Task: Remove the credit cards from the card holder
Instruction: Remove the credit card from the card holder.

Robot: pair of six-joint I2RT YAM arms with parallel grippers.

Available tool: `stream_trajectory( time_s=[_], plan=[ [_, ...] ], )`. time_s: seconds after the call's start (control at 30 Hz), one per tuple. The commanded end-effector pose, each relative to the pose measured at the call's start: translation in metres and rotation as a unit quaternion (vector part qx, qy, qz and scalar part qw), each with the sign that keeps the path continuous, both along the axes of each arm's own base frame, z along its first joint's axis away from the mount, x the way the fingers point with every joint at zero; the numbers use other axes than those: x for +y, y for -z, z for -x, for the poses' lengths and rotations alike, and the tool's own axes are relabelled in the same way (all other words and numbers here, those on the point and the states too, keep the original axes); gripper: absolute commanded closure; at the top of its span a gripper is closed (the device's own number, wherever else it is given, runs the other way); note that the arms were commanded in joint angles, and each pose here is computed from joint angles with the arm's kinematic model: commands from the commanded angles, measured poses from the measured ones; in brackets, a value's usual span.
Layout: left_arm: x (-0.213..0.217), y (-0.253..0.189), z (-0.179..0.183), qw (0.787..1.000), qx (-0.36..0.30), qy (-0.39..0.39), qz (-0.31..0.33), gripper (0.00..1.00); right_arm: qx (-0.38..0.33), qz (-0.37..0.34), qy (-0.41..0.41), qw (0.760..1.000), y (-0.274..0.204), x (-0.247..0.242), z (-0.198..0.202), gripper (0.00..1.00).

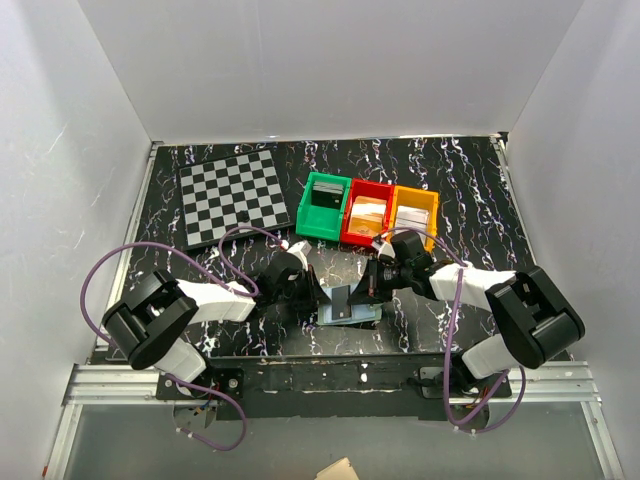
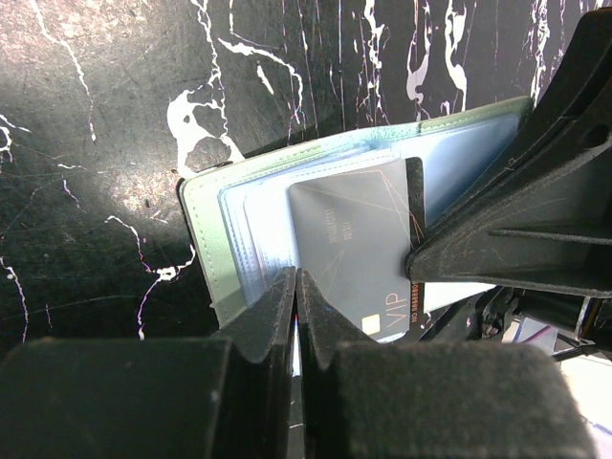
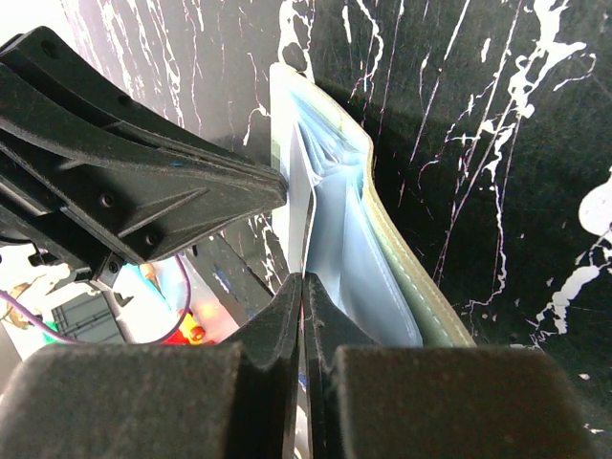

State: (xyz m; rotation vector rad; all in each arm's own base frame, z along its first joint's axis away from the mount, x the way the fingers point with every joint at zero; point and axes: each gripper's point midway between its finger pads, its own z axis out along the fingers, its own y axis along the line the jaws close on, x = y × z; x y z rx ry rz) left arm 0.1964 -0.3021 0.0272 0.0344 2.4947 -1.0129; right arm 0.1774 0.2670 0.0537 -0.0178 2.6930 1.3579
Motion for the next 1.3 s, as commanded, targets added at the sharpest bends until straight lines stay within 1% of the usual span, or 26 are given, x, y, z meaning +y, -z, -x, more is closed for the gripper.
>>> stream_trajectory(
  time_s=[0.0,0.23,0.57,0.67,0.73,0.83,0.97,1.27],
  plan=[
    [0.043,0.054,0.029,0.992,0.058,-0.007,-0.108,1.0,-0.019,-0.021,-0.01,1.0,-0.011,0.001,0.0,0.92],
    [0.045,0.056,0.029,0.992,0.059,-0.008,-0.112,1.0,-0.019,-0.021,-0.008,1.0,-0.011,0.0,0.0,0.89],
    [0.046,0.059,0.03,0.992,0.063,-0.009,-0.113,1.0,-0.019,-0.021,-0.007,1.0,-0.01,-0.002,0.001,0.8],
    [0.046,0.06,0.031,0.991,0.064,-0.008,-0.116,1.0,-0.02,-0.022,-0.007,1.0,-0.011,-0.003,0.0,0.79],
    [0.046,0.061,0.031,0.991,0.065,-0.009,-0.116,1.0,-0.019,-0.022,-0.006,1.0,-0.01,-0.003,0.001,0.8],
    [0.047,0.062,0.032,0.991,0.067,-0.009,-0.119,1.0,-0.021,-0.022,-0.004,1.0,-0.011,-0.004,0.0,0.87],
    [0.048,0.063,0.032,0.99,0.067,-0.009,-0.12,1.0,-0.021,-0.022,-0.002,1.0,-0.011,-0.005,0.0,0.91],
    [0.051,0.067,0.033,0.989,0.073,-0.013,-0.128,1.0,-0.021,-0.022,0.0,1.0,-0.012,-0.008,0.0,0.92]
  ],
)
